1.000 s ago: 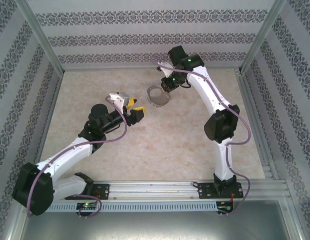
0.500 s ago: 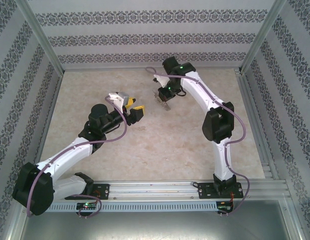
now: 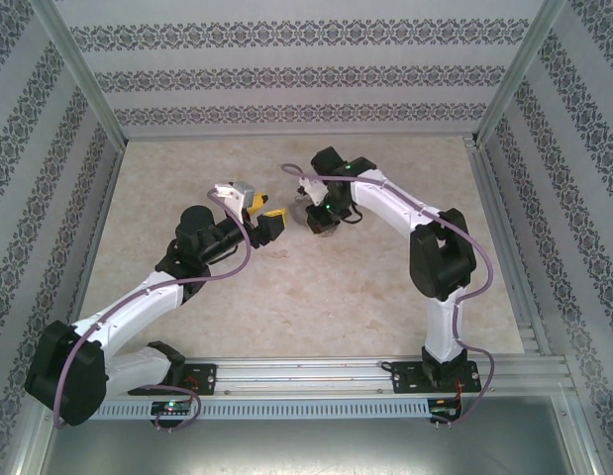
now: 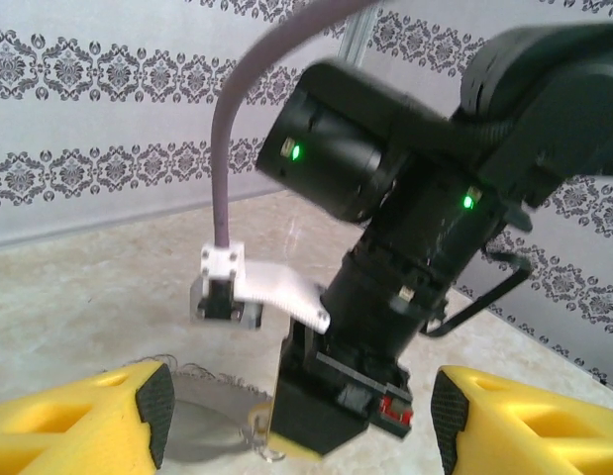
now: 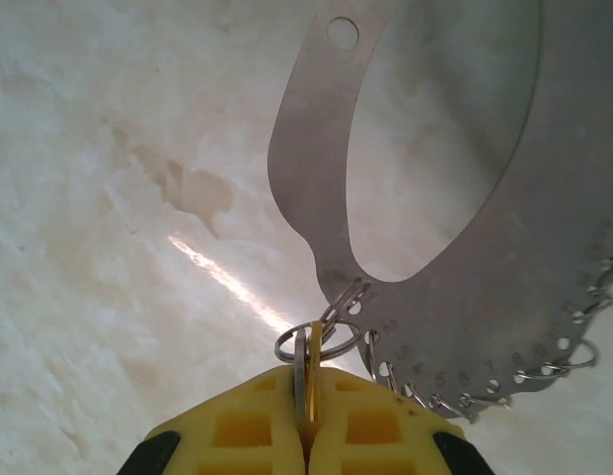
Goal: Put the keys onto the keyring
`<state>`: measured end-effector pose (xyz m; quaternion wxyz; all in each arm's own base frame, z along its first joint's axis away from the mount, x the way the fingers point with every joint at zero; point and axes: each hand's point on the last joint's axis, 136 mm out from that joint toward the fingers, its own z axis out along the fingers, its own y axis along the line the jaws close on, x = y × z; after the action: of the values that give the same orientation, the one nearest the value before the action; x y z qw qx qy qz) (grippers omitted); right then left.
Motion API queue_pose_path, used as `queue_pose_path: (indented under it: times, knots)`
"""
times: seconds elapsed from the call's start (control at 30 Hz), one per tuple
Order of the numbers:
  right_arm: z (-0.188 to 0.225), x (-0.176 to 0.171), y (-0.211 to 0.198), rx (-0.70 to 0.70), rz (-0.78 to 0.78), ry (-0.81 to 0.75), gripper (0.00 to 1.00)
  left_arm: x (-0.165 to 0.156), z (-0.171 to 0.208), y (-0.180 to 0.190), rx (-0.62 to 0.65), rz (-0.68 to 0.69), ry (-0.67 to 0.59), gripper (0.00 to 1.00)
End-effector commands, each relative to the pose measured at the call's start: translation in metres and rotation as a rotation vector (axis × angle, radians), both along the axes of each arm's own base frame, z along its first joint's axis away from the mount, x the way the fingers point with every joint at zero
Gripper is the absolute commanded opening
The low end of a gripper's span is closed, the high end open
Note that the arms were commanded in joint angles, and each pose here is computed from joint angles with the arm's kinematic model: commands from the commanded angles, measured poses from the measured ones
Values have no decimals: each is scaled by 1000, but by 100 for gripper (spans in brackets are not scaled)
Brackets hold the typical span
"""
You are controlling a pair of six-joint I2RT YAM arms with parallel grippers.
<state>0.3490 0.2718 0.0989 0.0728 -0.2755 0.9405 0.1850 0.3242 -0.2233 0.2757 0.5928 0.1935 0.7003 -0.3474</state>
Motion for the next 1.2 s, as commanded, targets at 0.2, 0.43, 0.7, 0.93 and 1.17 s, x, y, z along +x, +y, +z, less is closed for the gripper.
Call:
queue_pose_path:
  times: [0.2, 0.43, 0.7, 0.93, 1.17]
  knots:
    - [-36, -25, 37, 165, -195, 156, 0, 5, 3, 4, -19, 21, 26, 71]
    - [-52, -40, 55, 205, -227, 229, 0, 4, -1, 6, -10, 26, 36, 71]
    - [-64, -57, 73, 217, -205, 270, 2, 3, -2, 8, -13, 33, 35, 72]
    - [-46, -66, 88, 293, -181, 265, 34, 3, 3, 6, -21, 28, 30, 72]
    - [-27, -62, 88, 360, -190, 244, 40, 4, 7, 6, -32, 28, 26, 73]
